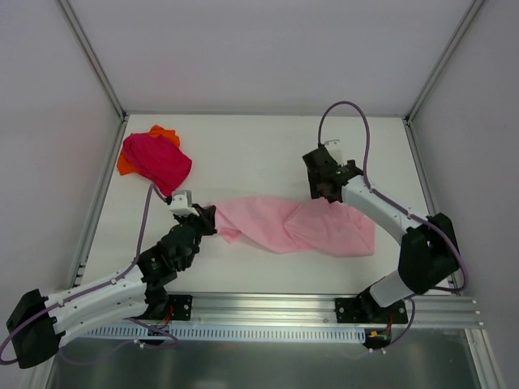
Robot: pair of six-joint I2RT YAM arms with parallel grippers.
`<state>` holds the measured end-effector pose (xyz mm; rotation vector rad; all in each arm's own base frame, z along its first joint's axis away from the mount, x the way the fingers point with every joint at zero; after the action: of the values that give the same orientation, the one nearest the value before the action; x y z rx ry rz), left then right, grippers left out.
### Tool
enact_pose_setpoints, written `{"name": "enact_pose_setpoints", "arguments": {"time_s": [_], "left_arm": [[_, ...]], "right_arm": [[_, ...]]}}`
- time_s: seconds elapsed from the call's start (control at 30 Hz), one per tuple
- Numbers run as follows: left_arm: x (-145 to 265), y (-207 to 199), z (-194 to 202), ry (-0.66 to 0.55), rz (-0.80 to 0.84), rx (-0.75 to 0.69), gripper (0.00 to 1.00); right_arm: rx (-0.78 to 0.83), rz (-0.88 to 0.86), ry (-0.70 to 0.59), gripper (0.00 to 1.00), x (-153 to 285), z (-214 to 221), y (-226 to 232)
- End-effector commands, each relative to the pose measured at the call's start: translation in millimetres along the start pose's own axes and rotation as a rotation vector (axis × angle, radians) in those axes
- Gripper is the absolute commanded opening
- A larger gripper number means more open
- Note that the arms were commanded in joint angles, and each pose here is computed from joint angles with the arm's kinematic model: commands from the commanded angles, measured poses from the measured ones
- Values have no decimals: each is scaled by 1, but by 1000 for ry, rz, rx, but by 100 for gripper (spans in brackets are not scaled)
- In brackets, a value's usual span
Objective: Fold and stack the t-shirts
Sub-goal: Flatten out the tshirt
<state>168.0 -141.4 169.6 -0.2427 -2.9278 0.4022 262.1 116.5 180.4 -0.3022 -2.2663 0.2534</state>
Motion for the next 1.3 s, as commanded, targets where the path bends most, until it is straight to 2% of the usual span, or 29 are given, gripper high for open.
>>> {"name": "enact_pose_setpoints", "arguments": {"time_s": [0.0,0.1,0.3,0.37,0.4,0.43,0.47,0.57,0.67,0.73,0.8,0.83,0.87,0.93,1.03,1.13,1.17,1.23,1.27], "left_arm": [[1,-1,-6,-31,9,15,0],[3,1,-6,-35,9,18,0],[5,3,-7,-40,9,13,0],[5,2,-8,-41,16,14,0],[5,1,-8,-38,22,14,0],[5,1,-8,-37,25,16,0],[4,0,-8,-37,28,18,0],[4,-1,-6,-30,29,19,0],[4,-2,-6,-30,33,22,0],[4,-1,-7,-31,33,23,0],[4,-1,-8,-35,36,25,0],[5,-1,-7,-32,36,25,0],[5,-1,-7,-33,35,26,0],[5,0,-6,-33,32,25,0],[0,-1,-4,-52,24,13,0],[-15,-17,-12,-39,21,-47,0],[-20,-25,-14,-31,43,-60,0],[-35,-43,-22,-20,49,-86,0],[-42,-55,-33,-25,65,-76,0]], "right_arm": [[-51,18,7,86,-11,-28,7],[-93,-93,54,86,-27,-25,12],[-145,-182,150,87,-41,-15,8],[-148,-217,158,81,-39,-13,10],[-152,-254,173,75,-37,-11,12],[-154,-269,180,74,-36,-9,13],[-159,-286,183,74,-36,-9,13],[-163,-366,234,81,-37,-4,17],[-164,-443,250,66,-36,-1,23],[-171,-472,249,65,-37,-1,24],[-166,-526,268,41,-34,-1,29],[-165,-533,272,24,-35,-1,30],[-164,-541,275,1,-36,0,32],[-157,-571,263,1,-35,-3,34],[-95,-628,159,1,-26,-16,41],[14,-564,44,1,-7,-46,40],[52,-511,-56,1,9,-73,39],[100,-433,-100,1,25,-91,30],[121,-376,-184,1,40,-111,20]]}}
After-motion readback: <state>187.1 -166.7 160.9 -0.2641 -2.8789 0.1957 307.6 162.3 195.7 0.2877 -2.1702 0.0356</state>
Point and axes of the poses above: each gripper's point midway between its finger pads, its own x axis back along the fingers, its own y axis along the line the jaws close on, z = x × y, the point moved 8 cm from there along x, back along the fingers, and after that the axes turned 6 degrees about -x, right-handed, at the moved point
